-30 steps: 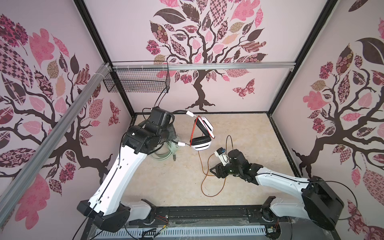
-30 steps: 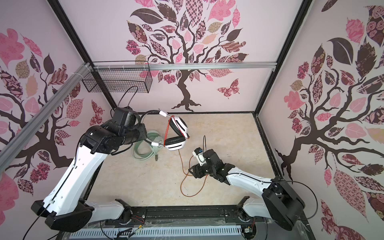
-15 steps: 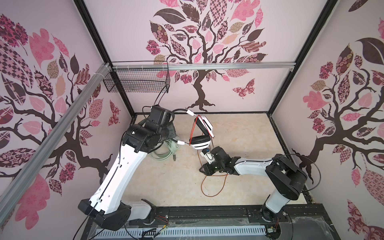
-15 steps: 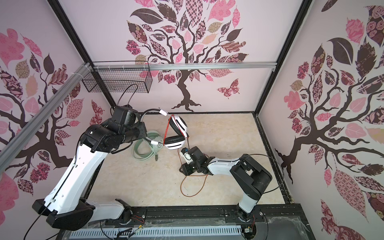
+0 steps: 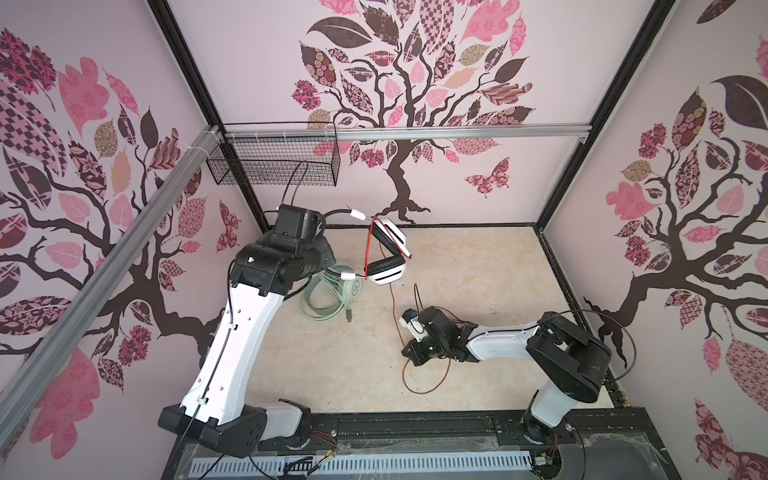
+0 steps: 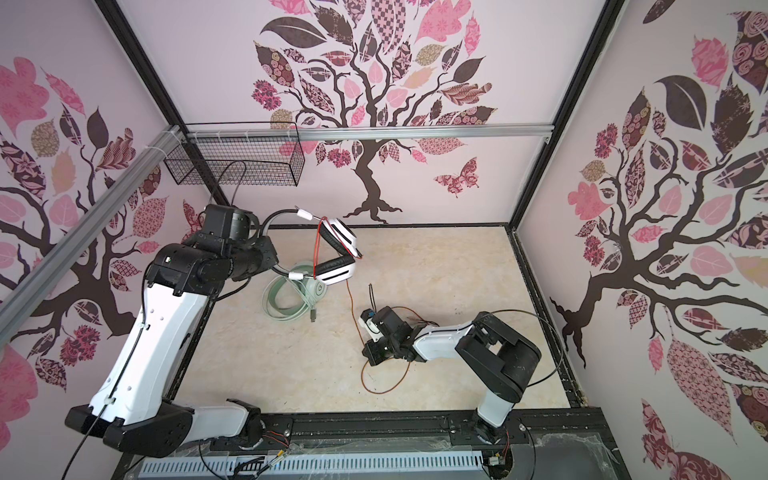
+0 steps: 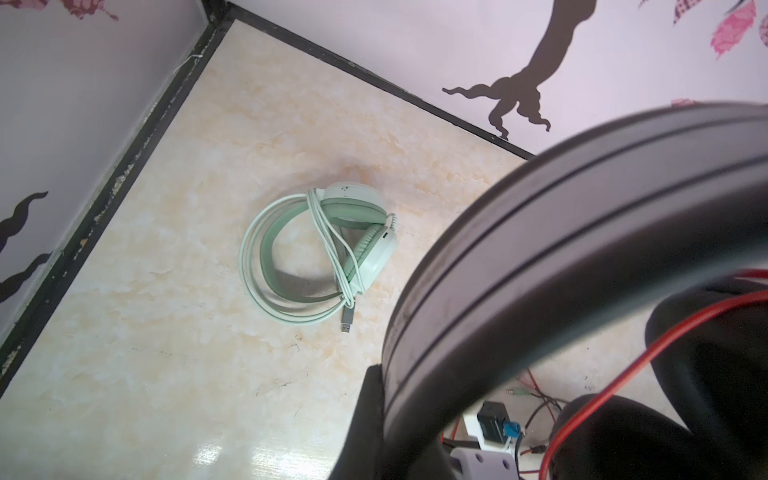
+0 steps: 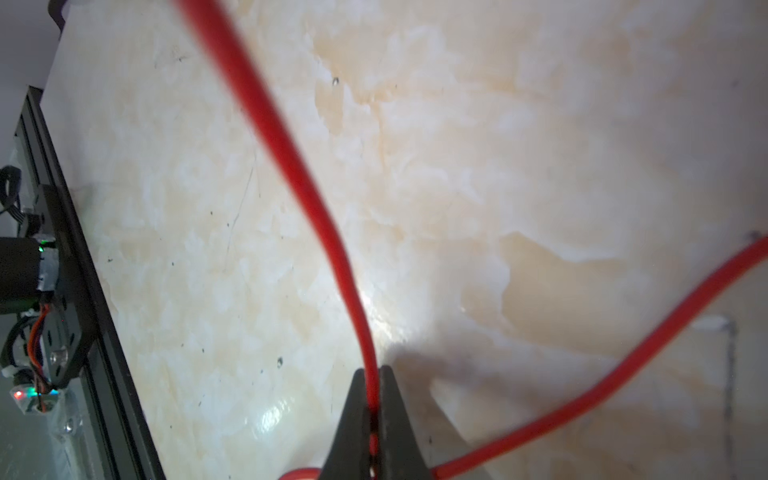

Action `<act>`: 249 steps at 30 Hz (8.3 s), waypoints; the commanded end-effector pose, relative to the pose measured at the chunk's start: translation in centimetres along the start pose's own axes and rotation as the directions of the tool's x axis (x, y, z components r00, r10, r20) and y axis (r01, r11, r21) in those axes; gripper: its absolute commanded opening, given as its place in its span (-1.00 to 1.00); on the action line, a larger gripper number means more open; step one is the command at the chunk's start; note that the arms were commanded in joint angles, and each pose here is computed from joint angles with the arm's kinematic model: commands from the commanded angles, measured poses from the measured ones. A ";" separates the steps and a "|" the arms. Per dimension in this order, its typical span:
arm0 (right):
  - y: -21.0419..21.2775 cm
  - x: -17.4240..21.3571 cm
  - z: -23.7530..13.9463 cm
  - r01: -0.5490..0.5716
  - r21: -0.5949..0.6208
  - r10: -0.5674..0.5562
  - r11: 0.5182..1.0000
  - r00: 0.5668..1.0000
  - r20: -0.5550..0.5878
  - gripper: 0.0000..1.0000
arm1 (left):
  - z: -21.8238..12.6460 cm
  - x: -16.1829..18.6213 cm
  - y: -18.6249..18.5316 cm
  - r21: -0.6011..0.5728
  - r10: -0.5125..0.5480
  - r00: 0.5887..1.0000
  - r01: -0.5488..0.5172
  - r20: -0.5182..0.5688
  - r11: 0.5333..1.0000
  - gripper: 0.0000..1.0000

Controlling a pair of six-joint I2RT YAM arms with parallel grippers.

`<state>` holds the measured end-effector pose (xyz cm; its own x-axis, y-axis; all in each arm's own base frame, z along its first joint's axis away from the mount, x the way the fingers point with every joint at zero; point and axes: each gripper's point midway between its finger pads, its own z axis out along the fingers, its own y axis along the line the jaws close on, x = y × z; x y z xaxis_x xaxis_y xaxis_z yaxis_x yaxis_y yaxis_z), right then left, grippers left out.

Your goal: Wrap the headphones

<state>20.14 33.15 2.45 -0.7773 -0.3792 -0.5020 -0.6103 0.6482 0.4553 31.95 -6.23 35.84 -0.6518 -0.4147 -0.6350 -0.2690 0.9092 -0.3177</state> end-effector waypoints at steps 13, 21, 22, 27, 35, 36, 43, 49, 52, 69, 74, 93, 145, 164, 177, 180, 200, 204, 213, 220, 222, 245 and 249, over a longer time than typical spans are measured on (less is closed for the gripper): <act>9.2 2.2 -2.7 0.257 0.089 -0.253 0.962 0.966 -0.052 -1.00 | 1.8 -3.2 -0.2 0.100 -0.254 0.967 0.252 0.003 0.962 -1.00; 14.1 1.7 -2.3 0.377 0.084 -0.369 0.923 0.925 -0.093 -1.00 | 4.1 -1.5 -2.1 0.177 -0.289 0.949 0.308 -0.126 0.935 -1.00; 14.5 1.5 -2.3 0.383 0.084 -0.376 0.920 0.922 -0.089 -1.00 | 4.2 -1.4 -2.1 0.179 -0.291 0.948 0.311 -0.129 0.933 -1.00; 16.3 1.1 -3.8 0.423 0.086 -0.418 0.902 0.906 -0.071 -1.00 | 4.8 -1.2 -0.3 0.098 -0.275 0.957 0.283 -0.090 0.954 -1.00; 18.6 1.7 -6.8 0.468 0.109 -0.464 0.877 0.884 -0.062 -1.00 | 6.8 -1.1 2.9 -0.050 -0.241 0.970 0.240 -0.032 0.970 -1.00; 18.9 1.7 -7.3 0.474 0.121 -0.470 0.872 0.881 -0.059 -1.00 | 7.0 -1.0 3.2 -0.068 -0.238 0.971 0.236 -0.026 0.969 -1.00; 20.9 0.9 -10.8 0.503 0.164 -0.508 0.849 0.861 -0.011 -1.00 | 8.0 0.0 6.3 -0.208 -0.193 0.981 0.189 0.001 0.960 -1.00; 20.8 -1.2 -14.0 0.513 0.251 -0.536 0.821 0.844 0.026 -1.00 | 8.7 3.3 9.2 -0.331 -0.157 0.987 0.134 -0.043 0.934 -1.00; 20.1 -2.2 -15.4 0.514 0.310 -0.549 0.800 0.835 0.032 -1.00 | 9.1 5.5 10.0 -0.365 -0.124 0.990 0.092 -0.064 0.927 -1.00; 16.1 -6.7 -25.1 0.414 0.570 -0.578 0.710 0.805 0.135 -1.00 | 6.7 14.6 8.3 -0.356 0.202 0.957 -0.266 -0.207 0.896 -1.00; 16.3 -8.7 -28.1 0.380 0.623 -0.598 0.684 0.781 0.180 -1.00 | 5.9 15.8 7.4 -0.382 0.287 0.939 -0.341 -0.191 0.859 -1.00; 9.2 -13.9 -28.3 0.215 0.620 -0.507 0.755 0.790 0.343 -1.00 | 4.8 21.3 2.0 0.005 0.421 0.877 -0.432 -0.233 0.902 -1.00; 2.3 -10.8 -11.1 0.179 0.041 -0.181 0.983 0.901 0.394 -0.42 | -8.5 7.8 -6.8 0.474 0.197 0.978 -0.142 -0.068 0.869 -1.00; -2.0 -3.9 -9.6 0.088 0.094 -0.114 0.992 0.938 0.328 -0.22 | -7.5 3.8 -6.8 0.416 0.158 0.987 -0.138 -0.012 0.899 -1.00; -3.1 0.0 -9.3 0.042 0.067 -0.061 0.997 0.947 0.315 -0.60 | -5.9 2.4 -5.4 0.403 0.085 0.995 -0.059 -0.048 0.913 -1.00; -2.9 -0.2 -9.4 0.044 0.058 -0.060 0.997 0.946 0.319 -0.70 | -5.7 2.3 -5.2 0.394 0.082 0.996 -0.058 -0.045 0.917 -1.00; -2.7 0.0 -11.1 0.018 0.064 -0.040 0.998 0.931 0.363 -1.00 | -5.9 0.7 -5.1 0.370 0.057 0.998 -0.048 -0.014 0.928 -1.00; -2.5 0.1 -11.2 0.021 0.054 -0.039 0.998 0.931 0.364 -0.96 | -5.9 0.7 -5.1 0.371 0.056 0.998 -0.047 -0.016 0.927 -1.00; -2.2 0.1 -11.2 0.030 0.041 -0.042 0.999 0.933 0.358 -0.70 | -6.0 0.7 -5.2 0.378 0.052 0.998 -0.042 -0.018 0.925 -1.00; -2.1 0.3 -11.1 0.033 0.031 -0.042 0.999 0.935 0.351 -0.60 | -6.1 0.6 -5.3 0.384 0.052 0.998 -0.041 -0.018 0.923 -1.00; -2.1 0.4 -11.2 0.032 0.032 -0.041 0.999 0.935 0.351 -0.58 | -6.2 0.6 -5.3 0.383 0.050 0.999 -0.039 -0.019 0.923 -1.00; -1.0 -1.5 -9.3 0.012 0.000 -0.012 1.000 0.949 0.314 -1.00 | -6.1 -0.5 -8.8 0.506 -0.052 0.993 0.097 -0.104 0.857 -1.00; 0.7 -1.8 -7.6 0.053 0.016 -0.055 0.998 0.960 0.276 -1.00 | -4.9 -1.4 -9.2 0.541 -0.135 0.974 0.213 -0.181 0.813 -1.00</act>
<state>20.12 27.84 9.17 -0.6765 -0.1908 -0.7113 -0.6351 0.6402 0.4323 30.45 -12.86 38.50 -0.7763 -0.4300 -0.4609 -0.0486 0.7699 -0.6363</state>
